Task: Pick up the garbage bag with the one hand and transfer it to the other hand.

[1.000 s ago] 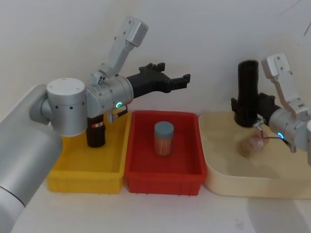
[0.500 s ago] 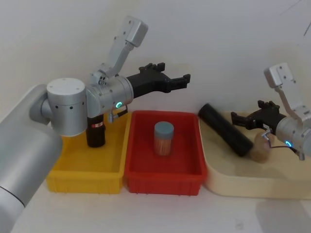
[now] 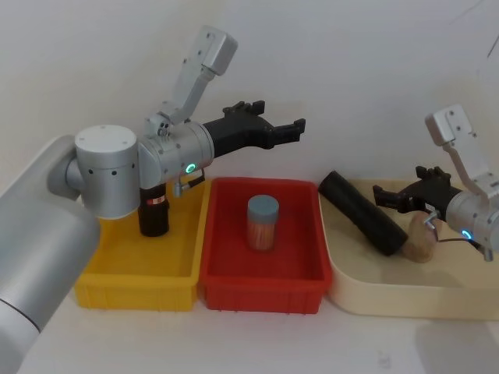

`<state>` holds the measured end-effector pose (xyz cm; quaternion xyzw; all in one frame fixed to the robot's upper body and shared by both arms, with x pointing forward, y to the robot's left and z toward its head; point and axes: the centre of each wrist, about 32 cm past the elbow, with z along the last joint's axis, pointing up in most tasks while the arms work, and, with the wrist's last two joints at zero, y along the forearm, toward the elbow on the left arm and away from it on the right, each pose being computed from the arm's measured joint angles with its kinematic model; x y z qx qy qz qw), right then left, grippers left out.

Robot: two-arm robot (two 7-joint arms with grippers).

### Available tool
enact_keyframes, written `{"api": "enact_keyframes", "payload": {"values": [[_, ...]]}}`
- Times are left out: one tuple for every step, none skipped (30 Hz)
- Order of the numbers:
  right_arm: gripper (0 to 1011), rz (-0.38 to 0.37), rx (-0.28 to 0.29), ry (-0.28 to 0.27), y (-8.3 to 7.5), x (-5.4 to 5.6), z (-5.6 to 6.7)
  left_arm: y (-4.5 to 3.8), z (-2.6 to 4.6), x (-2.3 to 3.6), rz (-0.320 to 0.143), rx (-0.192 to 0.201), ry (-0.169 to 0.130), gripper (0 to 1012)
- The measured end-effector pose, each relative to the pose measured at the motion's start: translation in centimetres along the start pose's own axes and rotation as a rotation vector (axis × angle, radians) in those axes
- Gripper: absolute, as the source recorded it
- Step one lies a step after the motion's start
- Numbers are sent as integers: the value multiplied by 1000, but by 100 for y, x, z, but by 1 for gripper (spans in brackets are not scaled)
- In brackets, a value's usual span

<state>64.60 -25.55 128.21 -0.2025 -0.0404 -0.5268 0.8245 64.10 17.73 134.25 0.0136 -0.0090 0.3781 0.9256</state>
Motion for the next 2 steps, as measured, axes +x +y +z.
{"api": "enact_keyframes", "payload": {"values": [[999, 0, 0, 0, -1, 1, -1, 0, 0, 0, 0, 0, 0, 1002], [999, 1, -2, -1, -3, 3, -3, 0, 0, 0, 0, 0, 0, 1002]]}}
